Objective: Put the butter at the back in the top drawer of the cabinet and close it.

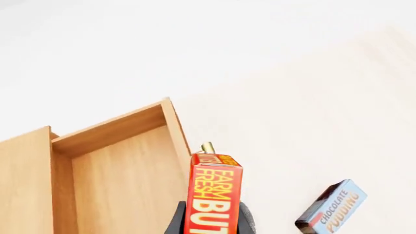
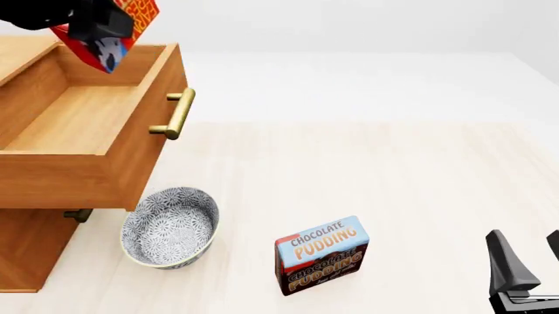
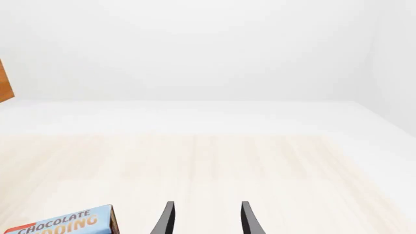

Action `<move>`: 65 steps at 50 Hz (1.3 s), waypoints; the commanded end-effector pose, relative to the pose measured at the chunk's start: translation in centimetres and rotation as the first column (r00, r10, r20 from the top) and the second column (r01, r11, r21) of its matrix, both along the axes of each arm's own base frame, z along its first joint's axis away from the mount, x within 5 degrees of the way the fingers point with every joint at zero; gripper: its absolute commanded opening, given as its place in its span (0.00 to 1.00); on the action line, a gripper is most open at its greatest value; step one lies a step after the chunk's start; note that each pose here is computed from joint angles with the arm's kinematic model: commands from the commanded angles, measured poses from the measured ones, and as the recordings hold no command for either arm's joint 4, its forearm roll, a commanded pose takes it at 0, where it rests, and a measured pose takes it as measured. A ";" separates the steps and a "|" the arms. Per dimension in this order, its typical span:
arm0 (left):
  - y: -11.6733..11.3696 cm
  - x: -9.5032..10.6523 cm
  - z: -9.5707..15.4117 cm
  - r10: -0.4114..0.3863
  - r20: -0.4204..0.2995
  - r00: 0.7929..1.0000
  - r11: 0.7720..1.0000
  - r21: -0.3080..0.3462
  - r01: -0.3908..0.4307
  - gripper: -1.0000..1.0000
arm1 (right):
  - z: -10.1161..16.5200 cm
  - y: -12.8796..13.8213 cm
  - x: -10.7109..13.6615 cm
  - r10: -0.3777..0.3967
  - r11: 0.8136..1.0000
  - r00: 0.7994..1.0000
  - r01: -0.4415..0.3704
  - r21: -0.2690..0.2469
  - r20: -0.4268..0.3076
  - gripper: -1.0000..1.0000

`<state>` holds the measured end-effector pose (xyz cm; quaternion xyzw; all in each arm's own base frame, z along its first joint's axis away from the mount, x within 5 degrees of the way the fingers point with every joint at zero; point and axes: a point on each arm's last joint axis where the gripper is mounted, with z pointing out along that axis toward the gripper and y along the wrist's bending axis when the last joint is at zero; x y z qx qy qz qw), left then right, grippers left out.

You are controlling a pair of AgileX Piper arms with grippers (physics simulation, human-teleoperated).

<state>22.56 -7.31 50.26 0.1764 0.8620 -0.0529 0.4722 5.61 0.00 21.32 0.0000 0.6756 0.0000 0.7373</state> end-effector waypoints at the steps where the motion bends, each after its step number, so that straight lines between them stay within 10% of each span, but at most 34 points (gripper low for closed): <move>1: 2.1 -0.9 1.2 0.069 0.033 0.997 0.998 0.004 -0.069 0.00 | 0.0 0.0 0.0 0.000 1.000 1.000 0.000 0.000 0.000 1.00; 65: 5.7 2.7 -6.4 0.237 -0.086 0.968 0.971 0.043 -0.234 0.00 | 0.0 0.0 0.0 0.000 1.000 1.000 0.000 0.000 0.000 1.00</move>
